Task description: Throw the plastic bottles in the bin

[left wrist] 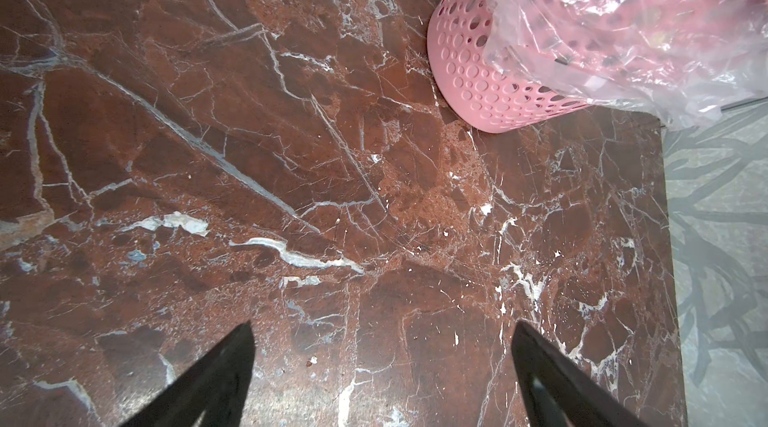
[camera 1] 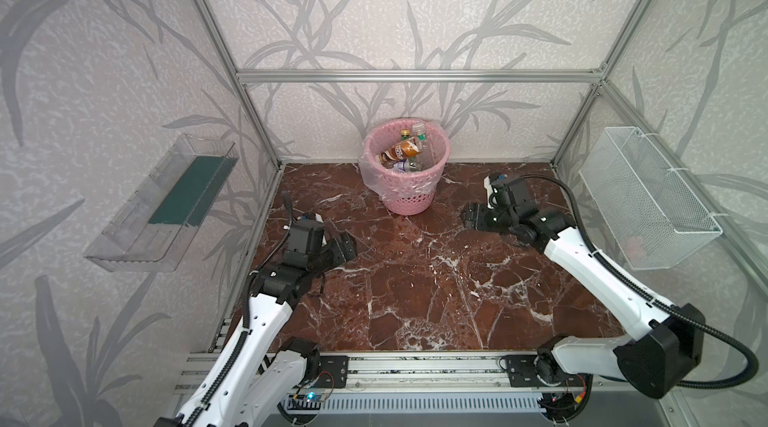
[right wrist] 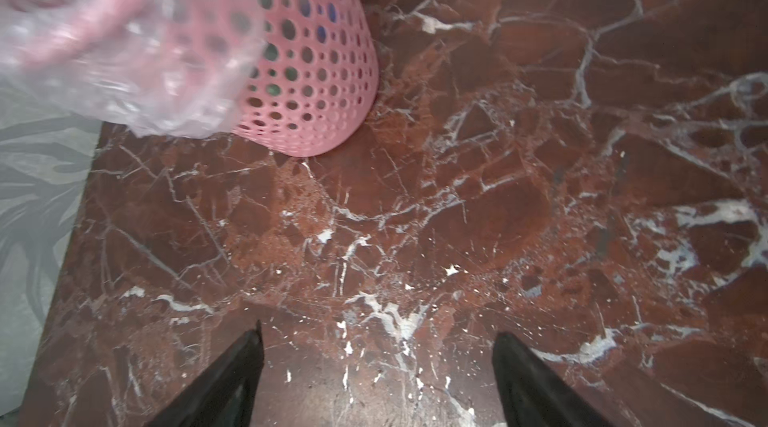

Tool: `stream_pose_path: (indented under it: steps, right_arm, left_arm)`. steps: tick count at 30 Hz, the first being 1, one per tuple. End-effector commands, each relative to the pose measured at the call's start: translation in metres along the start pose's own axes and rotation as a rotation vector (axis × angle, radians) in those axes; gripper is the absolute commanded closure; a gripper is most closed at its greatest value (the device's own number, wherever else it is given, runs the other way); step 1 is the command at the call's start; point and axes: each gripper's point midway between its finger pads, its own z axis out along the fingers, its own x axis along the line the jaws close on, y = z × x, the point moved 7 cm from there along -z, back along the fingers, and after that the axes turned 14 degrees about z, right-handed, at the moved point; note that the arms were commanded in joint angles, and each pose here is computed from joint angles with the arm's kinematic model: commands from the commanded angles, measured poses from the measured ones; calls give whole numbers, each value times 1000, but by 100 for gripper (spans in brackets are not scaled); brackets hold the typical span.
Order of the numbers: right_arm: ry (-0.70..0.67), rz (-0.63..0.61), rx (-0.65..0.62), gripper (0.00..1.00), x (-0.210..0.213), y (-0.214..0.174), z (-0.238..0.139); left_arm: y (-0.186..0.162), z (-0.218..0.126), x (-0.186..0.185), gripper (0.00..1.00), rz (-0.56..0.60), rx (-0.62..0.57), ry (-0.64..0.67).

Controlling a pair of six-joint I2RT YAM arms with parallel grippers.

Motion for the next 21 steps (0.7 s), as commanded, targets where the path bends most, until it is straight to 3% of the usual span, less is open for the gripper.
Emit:
stream_pose_path:
  steps: [1, 8, 13, 16, 21]
  right_arm:
    - [6, 27, -11, 14, -17, -5, 5]
    - [-7, 109, -51, 16, -56, -5, 8]
    - [23, 86, -83, 16, -71, -5, 13]
    - [4, 66, -165, 16, -83, -3, 14]
    - [-92, -47, -427, 13, -110, -2, 5]
  left_arm:
    - [8, 2, 1, 4, -13, -47, 14]
    - [12, 1, 5, 4, -12, -87, 45]
    - [16, -4, 14, 3, -5, -160, 101]
    - [20, -11, 29, 2, -1, -235, 208]
    - [19, -20, 63, 0, 14, -419, 454]
